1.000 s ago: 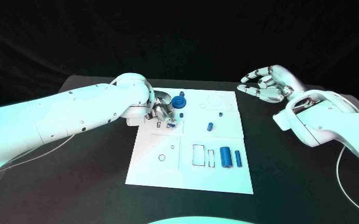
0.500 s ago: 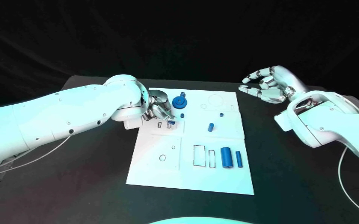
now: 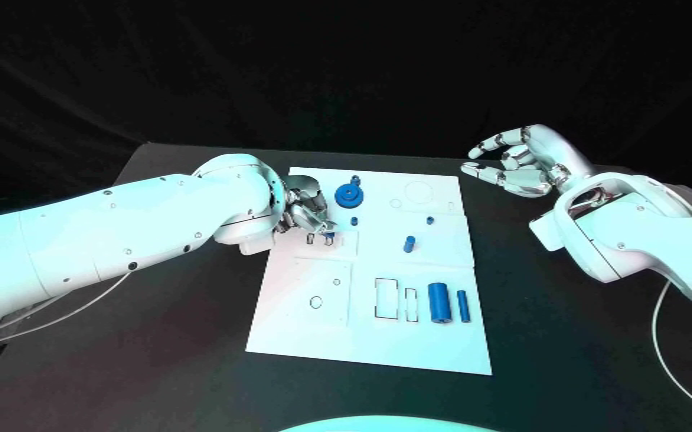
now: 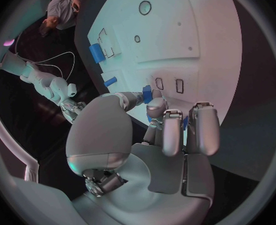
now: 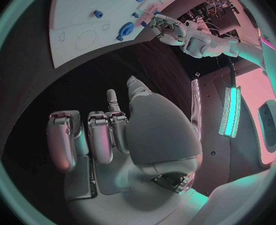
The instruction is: Assemble the parts on the task board
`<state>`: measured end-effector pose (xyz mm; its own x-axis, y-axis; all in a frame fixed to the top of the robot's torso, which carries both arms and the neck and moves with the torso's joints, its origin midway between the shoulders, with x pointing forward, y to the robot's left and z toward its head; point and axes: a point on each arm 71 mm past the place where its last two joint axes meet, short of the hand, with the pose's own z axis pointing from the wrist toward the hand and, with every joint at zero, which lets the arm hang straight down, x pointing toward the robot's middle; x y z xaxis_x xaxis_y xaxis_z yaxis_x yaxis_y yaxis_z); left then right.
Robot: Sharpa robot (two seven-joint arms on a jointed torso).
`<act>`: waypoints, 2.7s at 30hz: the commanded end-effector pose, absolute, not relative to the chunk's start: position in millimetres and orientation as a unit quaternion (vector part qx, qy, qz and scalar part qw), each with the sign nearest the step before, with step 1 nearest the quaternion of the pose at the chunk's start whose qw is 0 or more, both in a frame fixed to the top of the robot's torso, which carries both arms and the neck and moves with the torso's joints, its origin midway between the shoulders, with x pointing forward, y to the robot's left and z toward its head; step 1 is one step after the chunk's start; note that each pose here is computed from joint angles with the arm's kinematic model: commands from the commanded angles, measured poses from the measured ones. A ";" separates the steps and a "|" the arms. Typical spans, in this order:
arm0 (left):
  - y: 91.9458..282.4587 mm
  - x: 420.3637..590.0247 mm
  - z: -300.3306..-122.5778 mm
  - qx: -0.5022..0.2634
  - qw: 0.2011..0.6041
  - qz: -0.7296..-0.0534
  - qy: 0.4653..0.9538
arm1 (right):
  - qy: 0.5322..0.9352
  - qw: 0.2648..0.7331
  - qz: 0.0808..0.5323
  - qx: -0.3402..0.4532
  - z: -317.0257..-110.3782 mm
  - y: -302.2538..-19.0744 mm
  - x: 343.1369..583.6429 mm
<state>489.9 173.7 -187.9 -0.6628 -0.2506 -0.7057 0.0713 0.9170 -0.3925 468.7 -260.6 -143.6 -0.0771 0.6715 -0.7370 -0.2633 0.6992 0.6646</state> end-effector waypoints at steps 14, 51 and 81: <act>170.7 490.0 -199.6 -0.014 0.427 -0.169 0.888 | 0.646 0.658 0.356 0.154 -144.4 -258.7 468.9; 168.2 488.7 -204.7 0.012 0.413 -0.153 0.898 | 0.646 0.657 0.357 0.155 -145.3 -258.6 468.0; 164.8 490.4 -207.2 0.021 0.407 -0.146 0.902 | 0.646 0.657 0.357 0.155 -144.9 -259.2 466.9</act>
